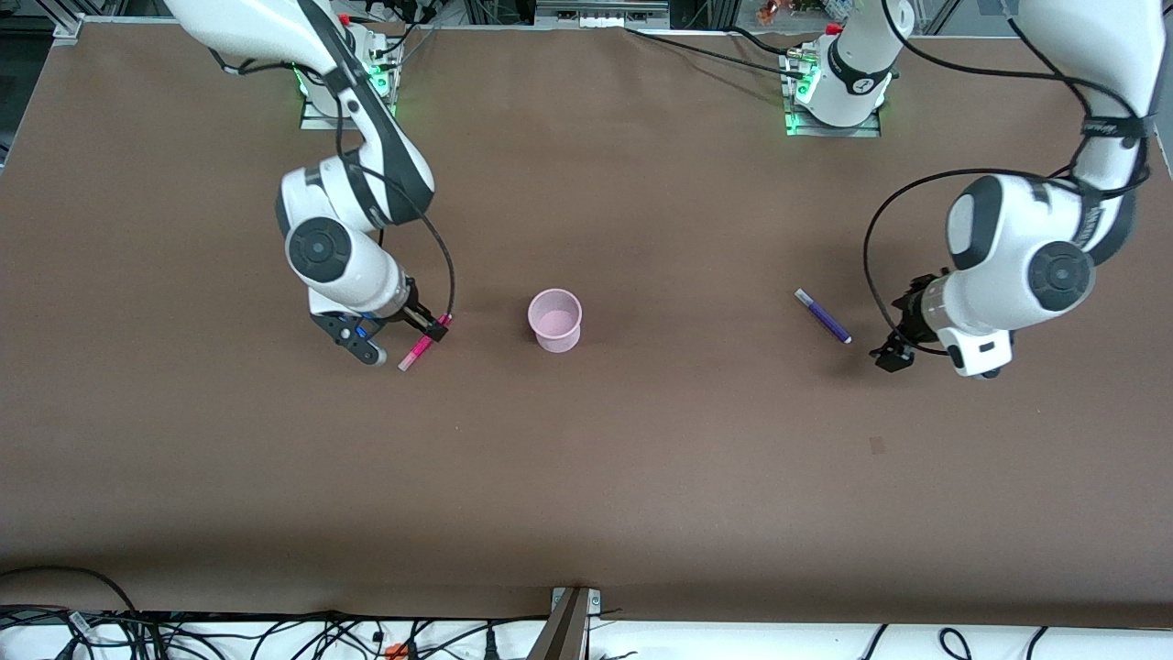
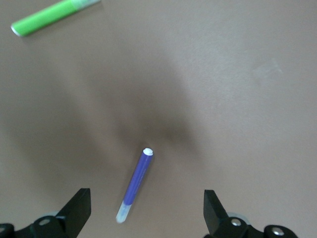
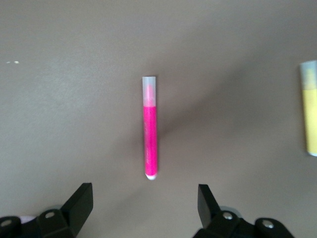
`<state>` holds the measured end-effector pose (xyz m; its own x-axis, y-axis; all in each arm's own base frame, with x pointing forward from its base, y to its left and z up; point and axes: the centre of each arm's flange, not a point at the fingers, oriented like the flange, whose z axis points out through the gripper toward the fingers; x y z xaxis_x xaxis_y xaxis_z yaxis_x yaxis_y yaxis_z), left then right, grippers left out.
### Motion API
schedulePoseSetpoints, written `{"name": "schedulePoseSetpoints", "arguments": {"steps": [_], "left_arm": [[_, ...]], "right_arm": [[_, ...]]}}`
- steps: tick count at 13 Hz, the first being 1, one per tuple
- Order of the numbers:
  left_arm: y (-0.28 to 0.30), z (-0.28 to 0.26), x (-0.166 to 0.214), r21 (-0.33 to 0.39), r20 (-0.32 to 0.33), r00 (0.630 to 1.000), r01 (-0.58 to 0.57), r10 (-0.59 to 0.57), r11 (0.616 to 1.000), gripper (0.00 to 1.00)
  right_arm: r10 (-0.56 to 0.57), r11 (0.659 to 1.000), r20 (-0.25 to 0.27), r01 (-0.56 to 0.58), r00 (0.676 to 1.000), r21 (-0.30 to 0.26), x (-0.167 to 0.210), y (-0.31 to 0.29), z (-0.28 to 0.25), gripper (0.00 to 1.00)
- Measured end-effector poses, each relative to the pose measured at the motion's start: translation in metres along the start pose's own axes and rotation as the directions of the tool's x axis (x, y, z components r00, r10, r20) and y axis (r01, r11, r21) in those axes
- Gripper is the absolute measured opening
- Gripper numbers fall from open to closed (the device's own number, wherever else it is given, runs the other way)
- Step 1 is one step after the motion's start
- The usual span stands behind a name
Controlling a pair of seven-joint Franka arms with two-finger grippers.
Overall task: Organize pens into pink holder with both arms
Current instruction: 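Grasp the pink and purple markers with the right and left grippers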
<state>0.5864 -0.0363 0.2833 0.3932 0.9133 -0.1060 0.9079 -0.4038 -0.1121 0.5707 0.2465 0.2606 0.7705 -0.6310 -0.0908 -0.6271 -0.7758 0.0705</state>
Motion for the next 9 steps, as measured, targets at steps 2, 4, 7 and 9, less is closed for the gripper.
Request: {"name": "schedulePoseSetpoints", "arguments": {"steps": [2, 4, 7, 9], "left_arm": [[-0.008, 0.031, -0.005, 0.0, 0.001, 1.0, 0.013, -0.013, 1.0, 1.0], [-0.014, 0.059, -0.013, -0.019, -0.004, 1.0, 0.007, -0.007, 1.0, 1.0], [-0.022, 0.096, -0.029, -0.025, -0.005, 1.0, -0.013, 0.013, 1.0, 1.0], [-0.026, 0.109, -0.036, -0.025, -0.005, 1.0, -0.023, 0.023, 0.999, 1.0]], "right_arm": [[0.073, 0.997, 0.007, -0.073, 0.997, 0.021, 0.006, -0.003, 0.025, 0.9], [0.127, 0.991, 0.037, -0.128, 0.991, 0.027, 0.009, -0.005, 0.05, 0.87], [0.164, 0.986, 0.07, -0.165, 0.984, 0.017, 0.009, -0.004, 0.069, 0.82], [0.178, 0.984, 0.084, -0.18, 0.98, 0.01, 0.008, -0.003, 0.076, 0.75]]}}
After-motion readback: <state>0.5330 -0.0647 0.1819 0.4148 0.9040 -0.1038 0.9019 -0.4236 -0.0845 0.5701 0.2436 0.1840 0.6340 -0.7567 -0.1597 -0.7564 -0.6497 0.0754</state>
